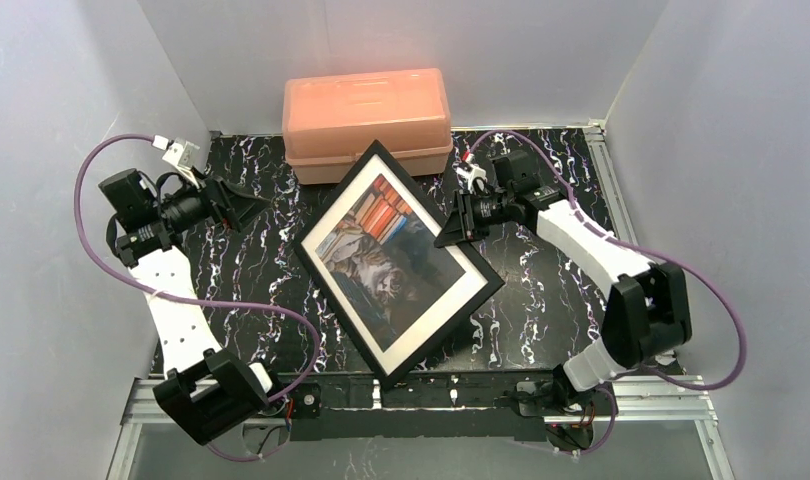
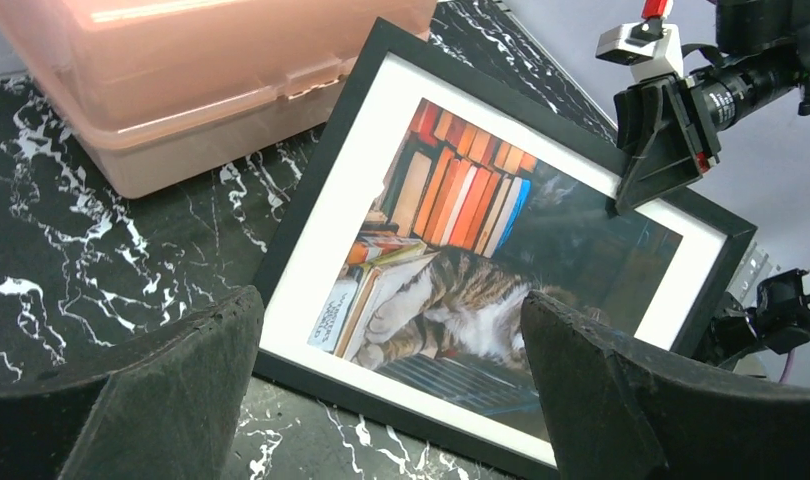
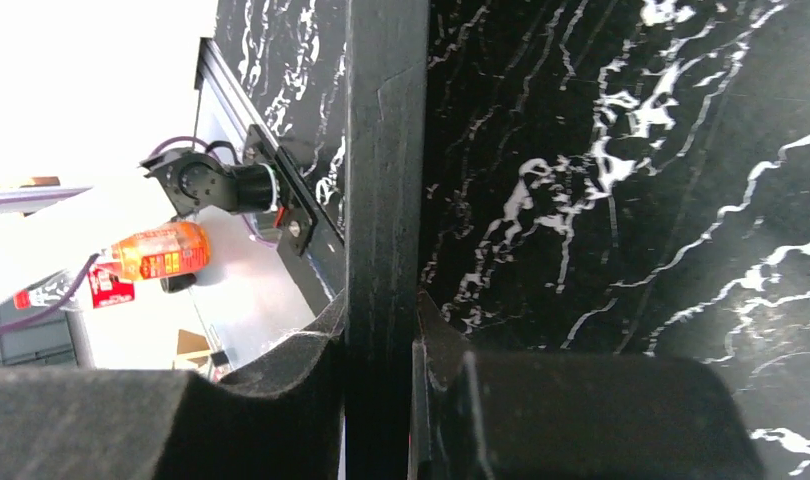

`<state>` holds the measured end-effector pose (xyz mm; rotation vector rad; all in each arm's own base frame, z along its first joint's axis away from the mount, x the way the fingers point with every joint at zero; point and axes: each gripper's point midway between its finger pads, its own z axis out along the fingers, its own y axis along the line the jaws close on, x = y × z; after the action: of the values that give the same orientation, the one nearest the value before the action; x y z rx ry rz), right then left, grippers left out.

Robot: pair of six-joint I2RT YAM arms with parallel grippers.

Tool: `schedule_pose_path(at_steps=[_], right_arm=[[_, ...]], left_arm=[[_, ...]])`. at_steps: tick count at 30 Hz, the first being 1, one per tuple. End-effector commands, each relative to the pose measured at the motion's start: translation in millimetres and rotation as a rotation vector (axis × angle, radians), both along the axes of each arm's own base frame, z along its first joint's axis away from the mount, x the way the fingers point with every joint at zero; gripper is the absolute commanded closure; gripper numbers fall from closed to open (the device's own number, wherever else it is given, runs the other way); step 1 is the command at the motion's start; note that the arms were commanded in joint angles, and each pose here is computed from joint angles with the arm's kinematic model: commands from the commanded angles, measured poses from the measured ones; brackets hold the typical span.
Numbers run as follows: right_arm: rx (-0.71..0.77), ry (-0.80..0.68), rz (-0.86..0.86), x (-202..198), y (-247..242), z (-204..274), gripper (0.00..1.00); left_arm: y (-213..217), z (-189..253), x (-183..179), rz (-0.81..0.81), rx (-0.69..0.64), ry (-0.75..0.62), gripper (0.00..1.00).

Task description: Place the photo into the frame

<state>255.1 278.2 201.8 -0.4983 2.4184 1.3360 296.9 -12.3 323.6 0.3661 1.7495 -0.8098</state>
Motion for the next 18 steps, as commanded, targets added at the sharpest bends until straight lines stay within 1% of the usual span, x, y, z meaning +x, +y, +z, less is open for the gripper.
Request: schedule_pose_path(at_steps=[1, 3, 9, 13, 15, 18], right_arm=[[0.01, -0.183, 0.09, 31.9, -17.0, -1.6, 0.73], [0.0, -0.177, 0.069, 37.6, -28.0, -13.0, 0.7], [-0.143, -0.21, 0.03, 53.7, -49.9, -58.6, 0.65], [-0.209, -0.204, 0.007, 61.6, -57.6, -89.8, 0.6], [-0.24, -0.233, 0.013, 68.1, -61.2, -100.3, 0.6], [-0.296, -0.284, 0.0, 84.1, -67.8, -110.7, 0.6]], left_arm=[[1.4, -3.4, -1.7, 0.012, 0.077, 0.001, 0.02], [-0.7, -15.0, -2.2, 0.007, 0.115, 0.03, 0.02], [-17.0, -68.0, -2.1, -0.03, 0.274, 0.18, 0.02], [-18.3, -104.2, 1.6, -0.035, 0.316, 0.321, 0.02], [-15.8, -120.9, 3.4, -0.039, 0.328, 0.396, 0.02], [-10.3, -136.5, 4.0, -0.055, 0.347, 0.467, 0.02]])
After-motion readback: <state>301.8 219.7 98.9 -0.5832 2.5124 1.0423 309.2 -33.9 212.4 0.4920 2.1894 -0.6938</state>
